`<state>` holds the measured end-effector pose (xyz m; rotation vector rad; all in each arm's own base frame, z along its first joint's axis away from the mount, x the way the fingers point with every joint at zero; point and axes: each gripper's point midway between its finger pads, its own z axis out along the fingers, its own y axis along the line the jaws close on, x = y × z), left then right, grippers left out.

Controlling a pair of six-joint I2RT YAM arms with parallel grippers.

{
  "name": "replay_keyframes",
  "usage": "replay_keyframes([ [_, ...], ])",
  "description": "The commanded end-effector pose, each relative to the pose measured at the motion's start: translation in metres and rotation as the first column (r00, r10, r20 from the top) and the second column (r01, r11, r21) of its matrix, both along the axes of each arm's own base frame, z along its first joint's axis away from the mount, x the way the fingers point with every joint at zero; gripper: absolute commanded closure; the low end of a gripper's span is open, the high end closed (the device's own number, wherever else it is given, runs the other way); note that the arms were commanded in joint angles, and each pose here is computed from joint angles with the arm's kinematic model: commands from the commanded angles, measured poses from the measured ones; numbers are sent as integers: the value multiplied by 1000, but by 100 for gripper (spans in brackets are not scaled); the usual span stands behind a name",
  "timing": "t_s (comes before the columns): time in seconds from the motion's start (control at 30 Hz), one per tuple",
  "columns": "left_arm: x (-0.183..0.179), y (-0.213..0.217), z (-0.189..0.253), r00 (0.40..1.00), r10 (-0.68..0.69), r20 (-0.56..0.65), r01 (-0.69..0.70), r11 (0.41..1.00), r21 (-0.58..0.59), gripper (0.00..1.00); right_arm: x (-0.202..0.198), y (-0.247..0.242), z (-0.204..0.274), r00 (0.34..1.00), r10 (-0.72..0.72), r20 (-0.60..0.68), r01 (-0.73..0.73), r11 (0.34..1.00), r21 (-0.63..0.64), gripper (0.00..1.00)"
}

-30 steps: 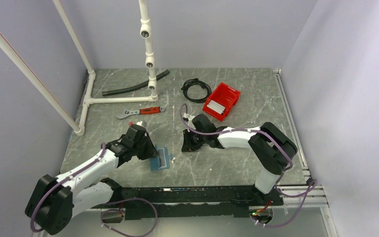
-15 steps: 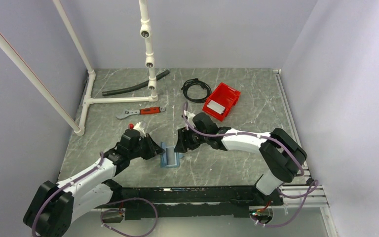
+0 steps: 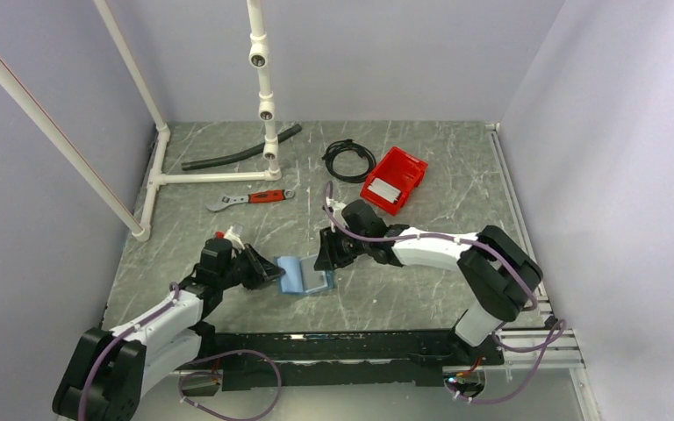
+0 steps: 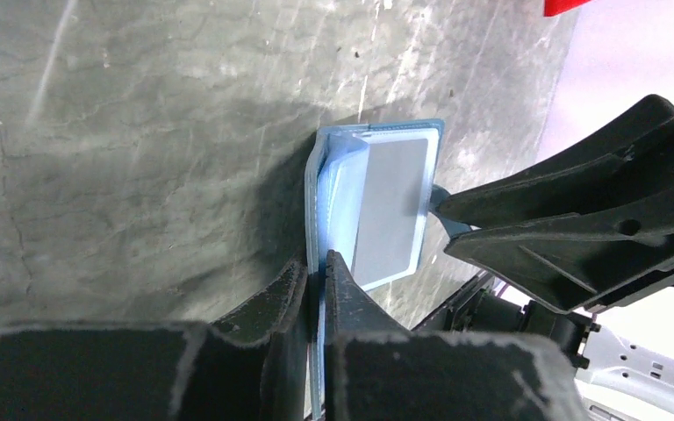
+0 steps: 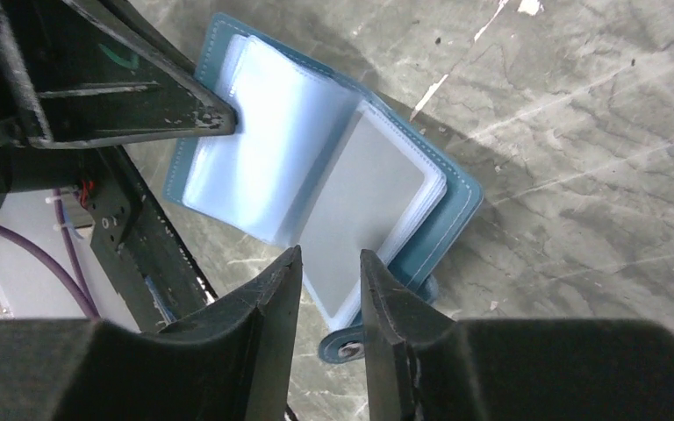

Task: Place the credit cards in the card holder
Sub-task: Open the card holder at the center of the board.

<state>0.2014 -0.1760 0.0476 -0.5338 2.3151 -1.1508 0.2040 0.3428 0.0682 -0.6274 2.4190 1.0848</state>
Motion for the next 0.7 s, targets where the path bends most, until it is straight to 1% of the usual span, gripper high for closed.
replay_keyframes([
  [0.0, -4, 10, -2, 998, -39, -47, 45, 992, 120, 100, 5, 13, 2, 999, 30, 12, -31, 999, 34, 68],
  [0.07, -7, 17, -5, 996, -32, -84, 47, 983, 179, 100, 5, 13, -9, 999, 32, -2, -32, 999, 17, 70],
  [0.17, -8, 22, -8, 994, -23, -104, 45, 976, 215, 100, 9, 9, -24, 1000, 9, -11, -9, 1000, -29, 73],
  [0.23, -12, 29, -16, 985, 4, -170, 41, 965, 260, 100, 14, 4, -33, 1000, -19, -2, 18, 997, -71, 74],
  [0.33, -19, 36, -30, 960, 17, -280, 78, 943, 324, 98, 17, 0, -41, 1000, -24, 7, 25, 994, -109, 75],
  [0.4, -22, 38, -40, 942, 16, -335, 105, 934, 342, 99, 18, 0, -42, 1000, -16, 17, 18, 991, -132, 74],
  [0.43, -23, 38, -43, 936, 18, -352, 112, 931, 347, 99, 21, 1, -39, 999, -17, 42, 23, 989, -149, 74],
  [0.53, -24, 38, -49, 931, 30, -363, 104, 933, 343, 92, 19, 2, -29, 992, 9, 127, 23, 968, -249, 70],
  [0.63, -20, 37, -45, 944, 42, -327, 71, 942, 327, 85, 23, 1, -12, 981, 13, 192, 45, 955, -293, 63],
  [0.67, -19, 37, -43, 948, 47, -316, 62, 943, 327, 83, 25, -4, -8, 976, 8, 218, 65, 943, -326, 62],
])
